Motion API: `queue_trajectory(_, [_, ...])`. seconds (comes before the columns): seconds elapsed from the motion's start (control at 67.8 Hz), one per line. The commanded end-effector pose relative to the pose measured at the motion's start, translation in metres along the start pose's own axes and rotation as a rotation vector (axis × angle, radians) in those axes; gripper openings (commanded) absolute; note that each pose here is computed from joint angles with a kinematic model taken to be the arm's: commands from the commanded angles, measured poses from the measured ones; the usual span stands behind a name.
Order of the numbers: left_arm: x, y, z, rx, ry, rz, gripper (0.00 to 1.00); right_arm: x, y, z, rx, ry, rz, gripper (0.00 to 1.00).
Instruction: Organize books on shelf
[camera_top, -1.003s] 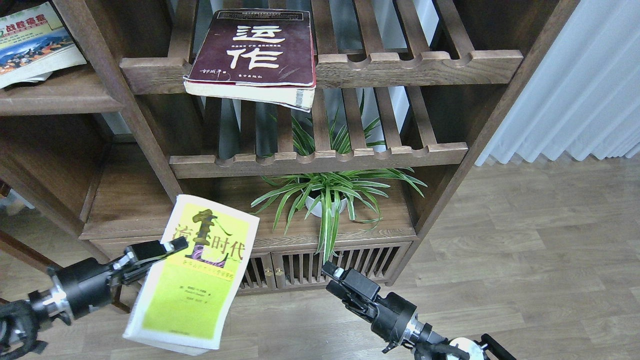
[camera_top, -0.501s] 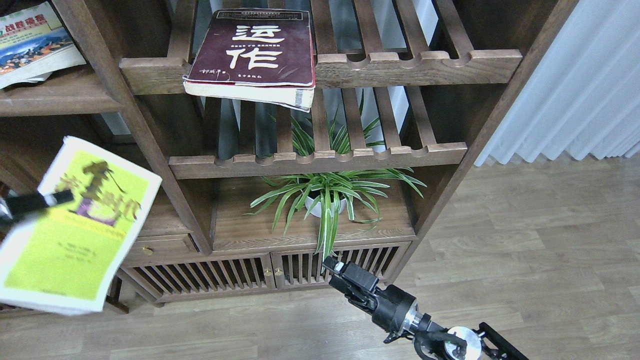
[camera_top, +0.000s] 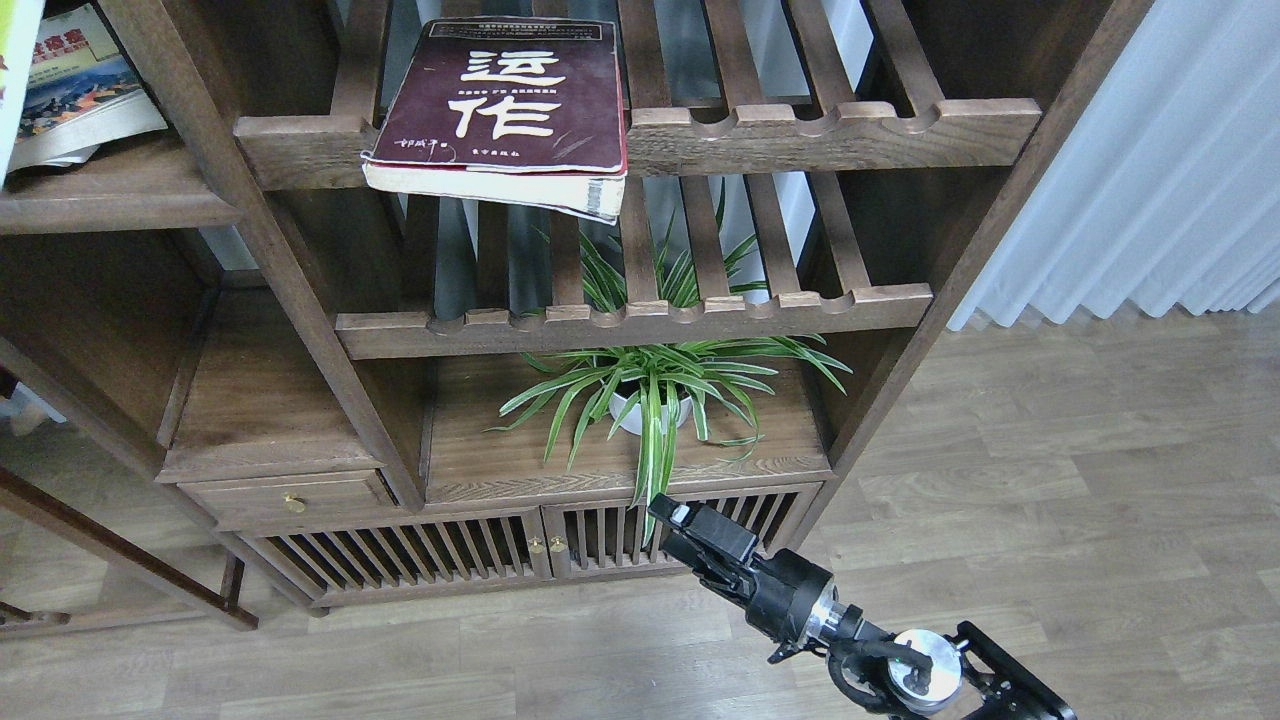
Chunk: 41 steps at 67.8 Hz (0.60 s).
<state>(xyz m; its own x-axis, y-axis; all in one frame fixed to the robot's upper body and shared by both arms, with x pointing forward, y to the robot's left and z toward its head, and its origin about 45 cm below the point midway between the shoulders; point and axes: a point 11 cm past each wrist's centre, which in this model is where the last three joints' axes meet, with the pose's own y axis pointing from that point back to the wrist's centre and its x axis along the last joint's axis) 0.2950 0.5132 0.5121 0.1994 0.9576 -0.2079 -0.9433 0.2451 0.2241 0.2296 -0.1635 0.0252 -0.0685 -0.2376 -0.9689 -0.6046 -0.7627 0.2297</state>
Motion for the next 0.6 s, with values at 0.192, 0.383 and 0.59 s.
queue_trajectory(0.192, [0.002, -0.022, 0.003, -0.054, 0.048, -0.065, 0.00, -0.001, 0.000, 0.000, 0.001, 0.001, -0.002, 1.00])
queue_trajectory(0.383, [-0.017, -0.054, -0.004, -0.035, 0.095, -0.181, 0.00, 0.000, 0.001, 0.001, 0.000, -0.003, -0.001, 1.00])
queue_trajectory(0.59, [-0.014, -0.057, 0.013, -0.099, 0.109, -0.187, 0.00, 0.003, 0.004, 0.003, 0.010, -0.016, 0.005, 1.00])
